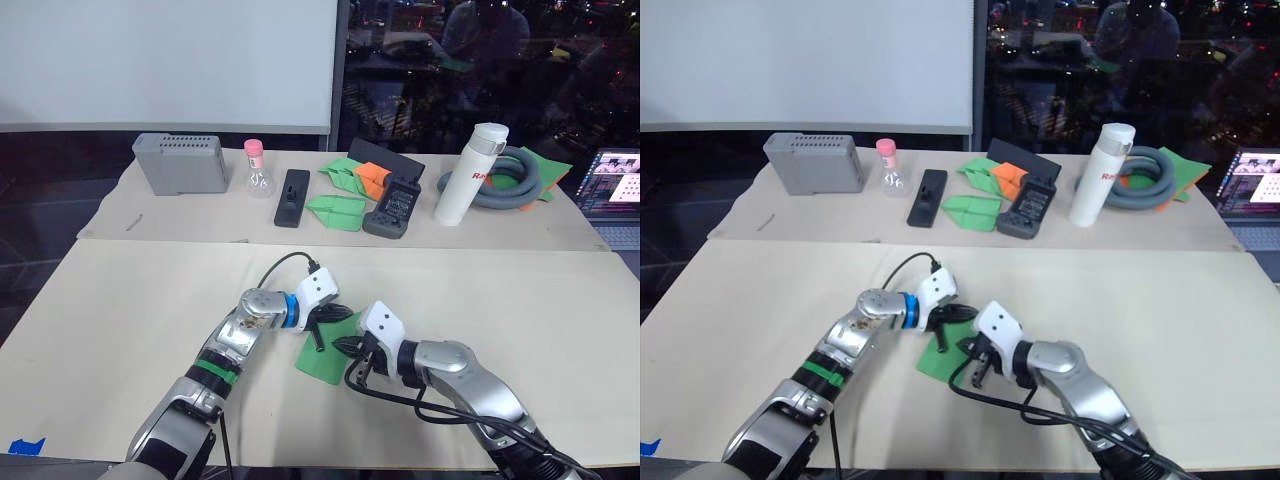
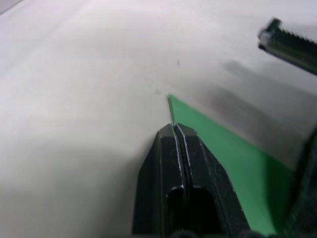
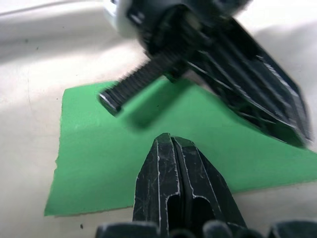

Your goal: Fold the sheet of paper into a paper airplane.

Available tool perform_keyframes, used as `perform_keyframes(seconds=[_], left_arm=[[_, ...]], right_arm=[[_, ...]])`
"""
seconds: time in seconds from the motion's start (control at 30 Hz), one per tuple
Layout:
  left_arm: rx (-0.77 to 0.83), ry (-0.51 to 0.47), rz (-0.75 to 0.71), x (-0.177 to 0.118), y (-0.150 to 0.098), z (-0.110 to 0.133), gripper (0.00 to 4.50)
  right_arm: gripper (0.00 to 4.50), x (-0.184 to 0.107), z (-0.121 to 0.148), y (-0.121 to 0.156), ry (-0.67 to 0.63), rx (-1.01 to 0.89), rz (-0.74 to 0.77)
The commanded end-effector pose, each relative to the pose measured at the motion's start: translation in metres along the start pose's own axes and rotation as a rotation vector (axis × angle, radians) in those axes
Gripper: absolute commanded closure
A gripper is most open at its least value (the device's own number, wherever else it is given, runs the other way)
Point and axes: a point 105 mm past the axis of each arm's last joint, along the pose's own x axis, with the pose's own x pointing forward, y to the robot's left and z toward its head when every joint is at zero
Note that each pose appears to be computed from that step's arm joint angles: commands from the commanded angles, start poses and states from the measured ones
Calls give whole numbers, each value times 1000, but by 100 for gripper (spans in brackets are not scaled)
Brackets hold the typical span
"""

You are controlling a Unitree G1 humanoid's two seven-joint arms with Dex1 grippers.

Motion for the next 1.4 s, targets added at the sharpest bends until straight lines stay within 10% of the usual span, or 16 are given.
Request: perform_keyframes(seconds=[0.03, 0.5, 1.4], left_arm=[[11, 43, -37, 12, -5, -7, 447], [52, 91, -53, 21, -13, -16, 447], [-192, 234, 227, -75, -18, -61, 447]], right_arm=[[450, 1, -8, 3, 31, 22, -2], [450, 2, -8, 4, 16, 33, -23], [450, 6, -13, 3, 49, -23, 61]])
